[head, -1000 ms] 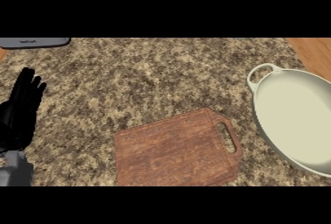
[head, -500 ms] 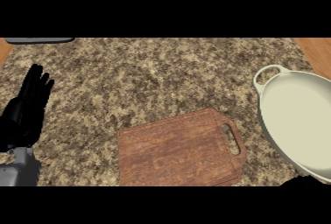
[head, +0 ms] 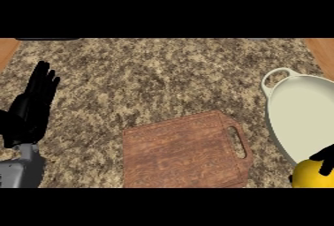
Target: Pick the lemon from the cutting board and place it in the pot
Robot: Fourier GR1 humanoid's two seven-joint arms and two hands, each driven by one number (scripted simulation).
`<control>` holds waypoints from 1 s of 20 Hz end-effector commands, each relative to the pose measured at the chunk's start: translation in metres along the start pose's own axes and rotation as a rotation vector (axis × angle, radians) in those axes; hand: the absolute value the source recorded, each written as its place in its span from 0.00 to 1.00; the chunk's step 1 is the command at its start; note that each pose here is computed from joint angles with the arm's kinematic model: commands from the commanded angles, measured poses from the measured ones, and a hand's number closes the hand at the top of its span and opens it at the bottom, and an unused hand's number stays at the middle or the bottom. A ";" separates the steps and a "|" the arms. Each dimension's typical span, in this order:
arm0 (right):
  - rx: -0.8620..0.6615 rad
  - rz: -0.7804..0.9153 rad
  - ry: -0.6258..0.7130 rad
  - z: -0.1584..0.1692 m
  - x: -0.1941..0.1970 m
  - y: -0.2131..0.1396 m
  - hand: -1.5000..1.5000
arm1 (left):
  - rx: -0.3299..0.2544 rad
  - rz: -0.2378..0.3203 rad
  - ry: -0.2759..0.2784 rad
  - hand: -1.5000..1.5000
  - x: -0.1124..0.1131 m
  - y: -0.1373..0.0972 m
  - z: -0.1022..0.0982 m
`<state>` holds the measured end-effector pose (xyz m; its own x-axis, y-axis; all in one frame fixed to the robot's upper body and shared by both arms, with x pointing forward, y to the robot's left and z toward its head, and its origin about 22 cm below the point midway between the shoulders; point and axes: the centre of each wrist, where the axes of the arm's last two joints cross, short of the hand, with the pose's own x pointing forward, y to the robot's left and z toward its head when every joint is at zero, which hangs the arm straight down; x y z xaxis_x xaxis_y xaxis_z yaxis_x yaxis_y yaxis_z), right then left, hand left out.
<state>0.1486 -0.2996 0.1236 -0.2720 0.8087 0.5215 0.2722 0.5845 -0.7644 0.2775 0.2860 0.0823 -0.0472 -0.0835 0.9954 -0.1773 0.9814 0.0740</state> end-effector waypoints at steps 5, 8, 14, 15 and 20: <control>-0.087 0.215 0.058 -0.048 -0.101 -0.054 1.00 | -0.035 0.000 0.025 0.50 -0.005 -0.016 -0.007; -0.034 0.199 0.044 -0.060 -0.129 -0.017 1.00 | -0.046 0.008 0.003 0.50 -0.002 -0.017 -0.007; 0.095 0.092 0.182 -0.082 -0.162 0.003 1.00 | -0.033 -0.010 -0.008 0.50 0.010 -0.009 -0.009; 0.124 0.106 0.220 -0.079 -0.169 0.000 0.00 | -0.034 -0.005 -0.002 0.50 0.009 -0.025 -0.003; 0.248 -0.109 0.179 -0.089 -0.178 0.036 0.00 | -0.028 -0.009 -0.010 0.50 0.001 -0.023 -0.009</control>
<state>0.2753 -0.4216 0.0551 -0.0925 0.8222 0.5616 0.1207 0.5691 -0.8133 0.2861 0.2722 0.0867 -0.0475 -0.0823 0.9955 -0.1488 0.9861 0.0745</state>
